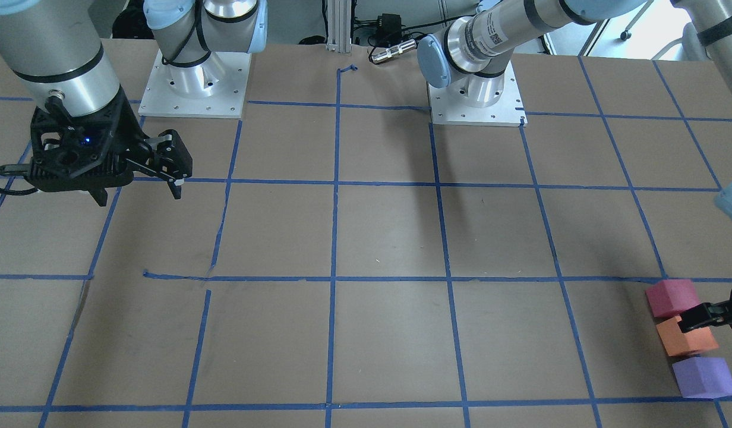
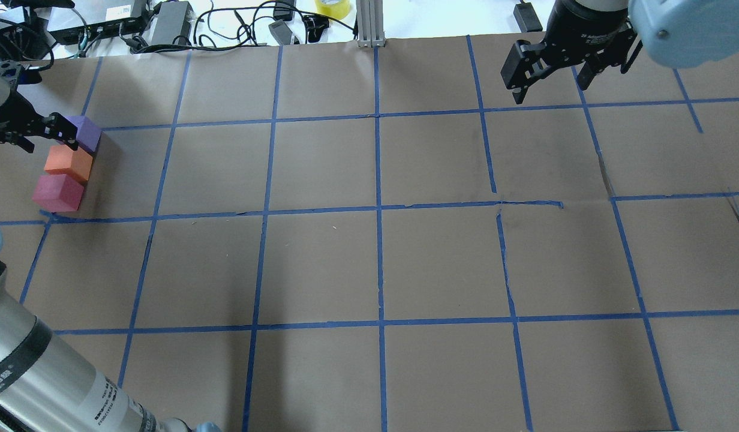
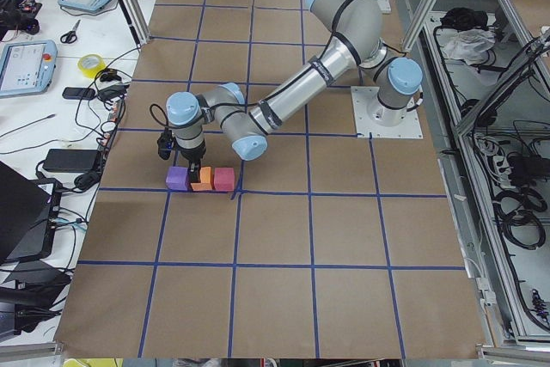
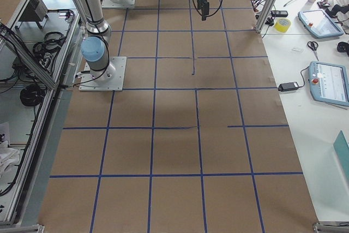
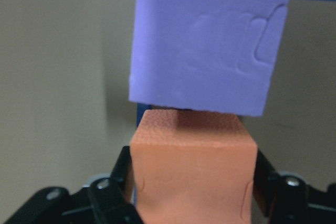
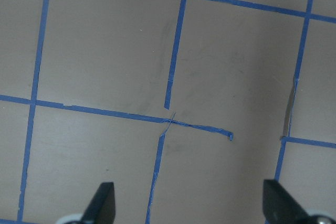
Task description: Arrange blocks in a line
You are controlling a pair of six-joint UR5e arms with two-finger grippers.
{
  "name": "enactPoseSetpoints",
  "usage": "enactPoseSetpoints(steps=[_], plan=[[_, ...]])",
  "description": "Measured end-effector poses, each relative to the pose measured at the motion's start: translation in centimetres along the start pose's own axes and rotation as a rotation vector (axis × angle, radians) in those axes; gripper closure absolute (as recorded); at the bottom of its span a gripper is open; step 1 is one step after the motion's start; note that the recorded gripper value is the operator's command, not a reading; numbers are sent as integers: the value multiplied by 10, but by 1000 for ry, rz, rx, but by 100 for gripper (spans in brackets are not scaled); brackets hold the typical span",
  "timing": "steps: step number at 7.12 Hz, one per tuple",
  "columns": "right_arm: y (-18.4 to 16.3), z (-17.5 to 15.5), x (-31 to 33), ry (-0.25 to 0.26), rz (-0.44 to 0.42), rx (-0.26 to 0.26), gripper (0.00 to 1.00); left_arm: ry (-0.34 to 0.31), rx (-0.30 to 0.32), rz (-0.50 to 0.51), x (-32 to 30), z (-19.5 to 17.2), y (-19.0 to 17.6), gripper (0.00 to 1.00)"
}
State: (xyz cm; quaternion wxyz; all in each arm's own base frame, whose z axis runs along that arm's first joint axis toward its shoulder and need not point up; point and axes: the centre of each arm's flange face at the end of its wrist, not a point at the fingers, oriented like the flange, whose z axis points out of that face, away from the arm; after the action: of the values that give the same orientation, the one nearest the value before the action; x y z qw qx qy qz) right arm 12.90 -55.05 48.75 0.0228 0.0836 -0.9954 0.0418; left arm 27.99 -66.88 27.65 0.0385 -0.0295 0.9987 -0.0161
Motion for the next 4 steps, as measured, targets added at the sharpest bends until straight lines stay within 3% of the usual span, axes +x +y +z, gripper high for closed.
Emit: enactPoseSetpoints(steps=[2,3,4], plan=[[0,0,0,0,0,0,0,46,-110,18,56,-88,38,0],[0,0,0,0,0,0,0,56,-144,-1,100,-130,61,0],[1,-1,0,-1,-1,-1,0,46,-136,-15,148,-171,85,0]])
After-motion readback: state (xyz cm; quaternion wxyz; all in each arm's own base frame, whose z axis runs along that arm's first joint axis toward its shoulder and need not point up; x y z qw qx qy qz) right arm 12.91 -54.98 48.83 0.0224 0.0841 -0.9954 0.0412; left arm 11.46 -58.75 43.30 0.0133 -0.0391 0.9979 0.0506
